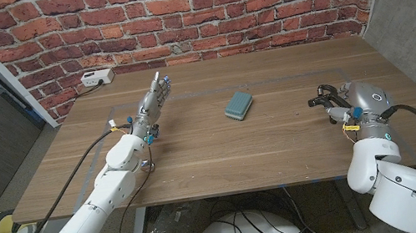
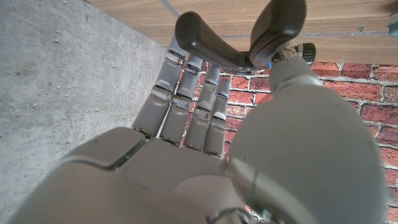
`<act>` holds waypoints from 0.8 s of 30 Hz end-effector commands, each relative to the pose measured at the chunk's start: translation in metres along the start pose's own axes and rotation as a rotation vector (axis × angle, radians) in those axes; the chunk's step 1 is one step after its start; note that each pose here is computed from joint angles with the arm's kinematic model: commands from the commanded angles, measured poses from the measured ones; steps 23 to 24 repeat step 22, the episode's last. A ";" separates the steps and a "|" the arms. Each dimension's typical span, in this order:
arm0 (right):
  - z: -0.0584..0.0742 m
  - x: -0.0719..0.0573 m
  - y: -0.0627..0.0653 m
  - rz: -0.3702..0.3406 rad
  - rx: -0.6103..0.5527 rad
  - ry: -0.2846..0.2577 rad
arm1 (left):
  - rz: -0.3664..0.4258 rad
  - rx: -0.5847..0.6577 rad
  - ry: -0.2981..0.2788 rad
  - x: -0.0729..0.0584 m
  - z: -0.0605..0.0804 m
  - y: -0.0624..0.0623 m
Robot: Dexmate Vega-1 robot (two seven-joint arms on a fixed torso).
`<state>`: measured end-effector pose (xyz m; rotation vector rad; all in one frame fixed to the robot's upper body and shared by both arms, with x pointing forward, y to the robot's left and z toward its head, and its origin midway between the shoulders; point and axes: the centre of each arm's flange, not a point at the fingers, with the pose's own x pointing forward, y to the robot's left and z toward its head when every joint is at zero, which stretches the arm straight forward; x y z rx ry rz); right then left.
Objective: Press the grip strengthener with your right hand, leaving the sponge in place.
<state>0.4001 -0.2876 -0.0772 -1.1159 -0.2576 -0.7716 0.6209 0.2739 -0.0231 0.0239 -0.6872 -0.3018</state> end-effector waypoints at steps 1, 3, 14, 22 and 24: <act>-0.003 0.001 0.000 -0.016 0.011 -0.001 | 0.008 0.012 0.000 -0.002 0.005 0.000; -0.003 0.002 0.000 -0.017 0.012 -0.005 | 0.009 0.015 -0.003 -0.003 0.006 0.000; -0.001 0.007 0.000 -0.032 0.014 -0.020 | 0.014 0.014 -0.007 -0.002 0.007 -0.002; -0.002 0.008 -0.001 -0.028 0.016 -0.014 | 0.009 0.016 -0.004 0.000 0.007 -0.003; -0.002 0.008 -0.001 -0.028 0.016 -0.014 | 0.009 0.016 -0.004 0.000 0.007 -0.003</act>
